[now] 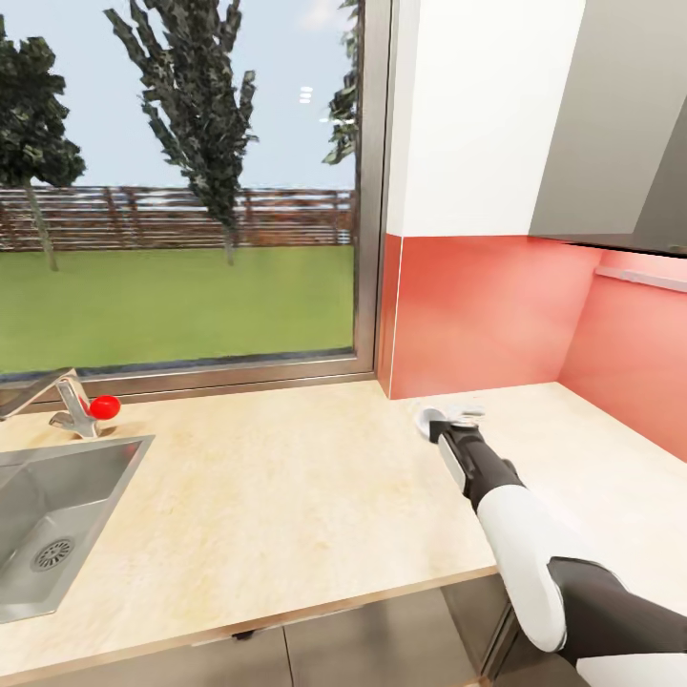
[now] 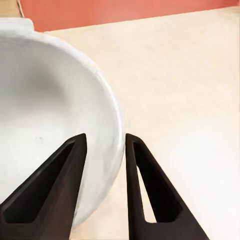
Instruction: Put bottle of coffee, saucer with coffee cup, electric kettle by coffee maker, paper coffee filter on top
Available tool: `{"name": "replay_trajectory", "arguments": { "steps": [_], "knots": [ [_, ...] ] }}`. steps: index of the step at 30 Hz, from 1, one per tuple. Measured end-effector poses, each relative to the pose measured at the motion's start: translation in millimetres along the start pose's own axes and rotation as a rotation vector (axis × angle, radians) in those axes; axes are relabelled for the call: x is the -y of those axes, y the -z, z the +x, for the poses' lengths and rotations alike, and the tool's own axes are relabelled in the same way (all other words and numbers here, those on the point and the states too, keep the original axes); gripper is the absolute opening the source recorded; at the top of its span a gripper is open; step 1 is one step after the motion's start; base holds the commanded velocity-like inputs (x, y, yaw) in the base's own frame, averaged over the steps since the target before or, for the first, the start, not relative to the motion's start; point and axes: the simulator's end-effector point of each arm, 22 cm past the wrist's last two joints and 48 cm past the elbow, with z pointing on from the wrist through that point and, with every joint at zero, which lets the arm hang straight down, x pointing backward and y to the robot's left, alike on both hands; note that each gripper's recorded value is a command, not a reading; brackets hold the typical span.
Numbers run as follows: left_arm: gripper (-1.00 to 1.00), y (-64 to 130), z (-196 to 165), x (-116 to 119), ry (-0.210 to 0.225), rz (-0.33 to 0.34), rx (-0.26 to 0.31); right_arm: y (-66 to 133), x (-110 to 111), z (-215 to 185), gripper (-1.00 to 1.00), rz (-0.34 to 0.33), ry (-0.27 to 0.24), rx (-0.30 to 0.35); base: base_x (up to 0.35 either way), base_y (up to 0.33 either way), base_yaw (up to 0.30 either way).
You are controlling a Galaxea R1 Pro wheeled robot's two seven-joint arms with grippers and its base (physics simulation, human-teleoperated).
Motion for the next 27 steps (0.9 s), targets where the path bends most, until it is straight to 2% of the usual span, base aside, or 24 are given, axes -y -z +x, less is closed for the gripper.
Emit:
{"name": "replay_trajectory", "arguments": {
  "steps": [5, 9, 11, 14, 18, 21, 27],
  "knots": [
    [1.0, 0.0, -1, 0, 0.001, 0.0, 0.004, 22.7, -48, -36, -1.0, -0.066, -0.027, 0.069, 0.0, 0.0, 0.0],
    [1.0, 0.0, -3, 0, 0.001, -0.001, 0.012, 29.5, -61, -43, -1.0, -0.082, 0.025, 0.076, 0.0, 0.0, 0.0],
    [1.0, 0.1, -7, -1, 0.001, -0.002, 0.021, 32.2, -73, -43, -1.0, -0.116, 0.061, 0.08, 0.0, 0.0, 0.0],
    [1.0, 0.3, -11, 0, 0.005, -0.001, 0.032, 34.6, -92, -39, -1.0, -0.19, 0.079, 0.074, 0.0, 0.0, 0.0],
    [1.0, 0.2, -11, 0, 0.006, -0.001, 0.035, 39.1, -108, -40, -1.0, -0.26, 0.086, 0.077, 0.0, 0.0, 0.0],
    [1.0, 0.1, -9, -1, 0.01, -0.002, 0.035, 39.9, -112, -38, -1.0, -0.281, 0.089, 0.072, 0.0, 0.0, 0.0],
    [1.0, 0.8, -20, -2, 0.024, -0.005, 0.092, 42.4, -123, -34, -1.0, -0.327, 0.096, 0.066, 0.0, 0.0, 0.0]
  ]
}}
